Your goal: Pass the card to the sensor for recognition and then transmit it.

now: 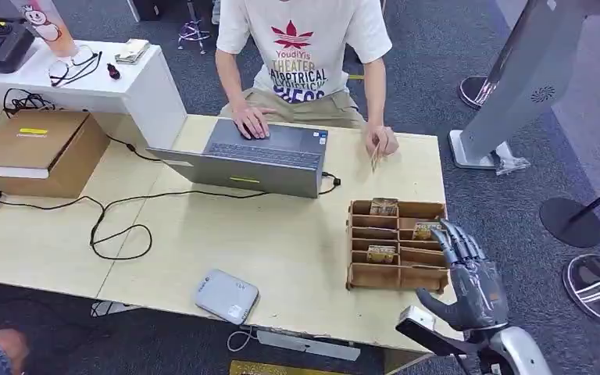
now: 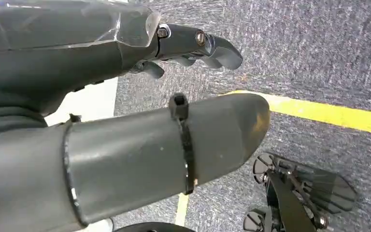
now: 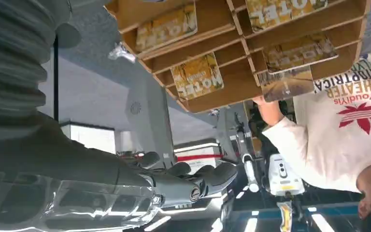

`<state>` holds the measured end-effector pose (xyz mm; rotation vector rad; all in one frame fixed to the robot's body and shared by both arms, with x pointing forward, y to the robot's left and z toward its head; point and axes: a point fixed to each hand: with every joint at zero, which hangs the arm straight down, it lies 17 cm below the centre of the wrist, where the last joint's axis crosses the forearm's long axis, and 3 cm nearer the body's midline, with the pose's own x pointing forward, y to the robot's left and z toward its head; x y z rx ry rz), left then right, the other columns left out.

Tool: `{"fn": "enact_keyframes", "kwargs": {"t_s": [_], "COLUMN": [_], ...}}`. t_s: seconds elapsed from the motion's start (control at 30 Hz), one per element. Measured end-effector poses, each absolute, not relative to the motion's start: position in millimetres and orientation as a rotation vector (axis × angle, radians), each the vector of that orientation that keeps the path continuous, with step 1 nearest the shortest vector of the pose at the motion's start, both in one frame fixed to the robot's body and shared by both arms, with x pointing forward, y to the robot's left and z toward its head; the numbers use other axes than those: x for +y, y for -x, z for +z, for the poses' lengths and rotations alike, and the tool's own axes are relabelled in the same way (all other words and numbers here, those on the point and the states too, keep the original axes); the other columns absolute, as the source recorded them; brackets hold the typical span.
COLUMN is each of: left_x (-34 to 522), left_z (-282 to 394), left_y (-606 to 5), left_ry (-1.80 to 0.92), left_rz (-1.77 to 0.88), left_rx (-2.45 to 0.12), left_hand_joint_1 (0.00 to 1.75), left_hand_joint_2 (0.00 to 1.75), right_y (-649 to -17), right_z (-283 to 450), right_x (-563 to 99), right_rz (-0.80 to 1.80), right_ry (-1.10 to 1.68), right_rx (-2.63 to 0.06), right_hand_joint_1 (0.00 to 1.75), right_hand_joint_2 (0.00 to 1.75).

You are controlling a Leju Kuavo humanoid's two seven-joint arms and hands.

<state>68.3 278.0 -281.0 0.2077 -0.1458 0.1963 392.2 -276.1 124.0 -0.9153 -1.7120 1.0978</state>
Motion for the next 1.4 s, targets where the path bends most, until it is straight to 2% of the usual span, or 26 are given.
{"fn": "enact_keyframes", "kwargs": {"t_s": [0.23,0.33,0.37,0.47,0.6,0.63,0.7,0.77,0.87,1.17,1.4], "left_x": [277,277,277,277,278,278,279,279,280,281,283], "left_z": [-281,-280,-280,-280,-280,-280,-280,-280,-280,-280,-280], "left_y": [-72,-72,-73,-73,-74,-74,-74,-75,-75,-76,-77], "left_ry": [-0.203,-0.202,-0.201,-0.201,-0.198,-0.196,-0.197,-0.194,-0.195,-0.197,-0.197], "left_rz": [0.184,0.182,0.182,0.182,0.180,0.179,0.178,0.177,0.176,0.171,0.168], "left_rx": [-0.164,-0.169,-0.169,-0.169,-0.178,-0.180,-0.185,-0.190,-0.191,-0.192,-0.192], "left_hand_joint_1": [0.00,0.00,0.00,0.00,0.00,0.00,0.00,0.00,0.00,0.00,0.00], "left_hand_joint_2": [0.00,0.00,0.00,0.00,0.00,0.00,0.00,0.00,0.00,0.00,0.00], "right_y": [-380,-379,-379,-378,-379,-379,-381,-385,-393,-414,-426], "right_z": [110,106,105,104,99,98,96,94,91,87,81], "right_x": [-276,-275,-274,-271,-268,-266,-264,-264,-265,-268,-274], "right_rz": [1.129,1.140,1.140,1.135,1.141,1.144,1.152,1.147,1.141,1.136,1.125], "right_ry": [0.906,0.897,0.894,0.885,0.868,0.861,0.847,0.831,0.824,0.814,0.809], "right_rx": [-1.667,-1.655,-1.654,-1.652,-1.645,-1.647,-1.649,-1.655,-1.652,-1.639,-1.614], "right_hand_joint_1": [0.21,0.21,0.30,0.26,0.33,0.59,0.89,0.94,0.84,0.87,0.79], "right_hand_joint_2": [1.75,1.75,1.75,1.75,1.75,1.75,1.75,1.75,1.75,1.75,1.75]}}
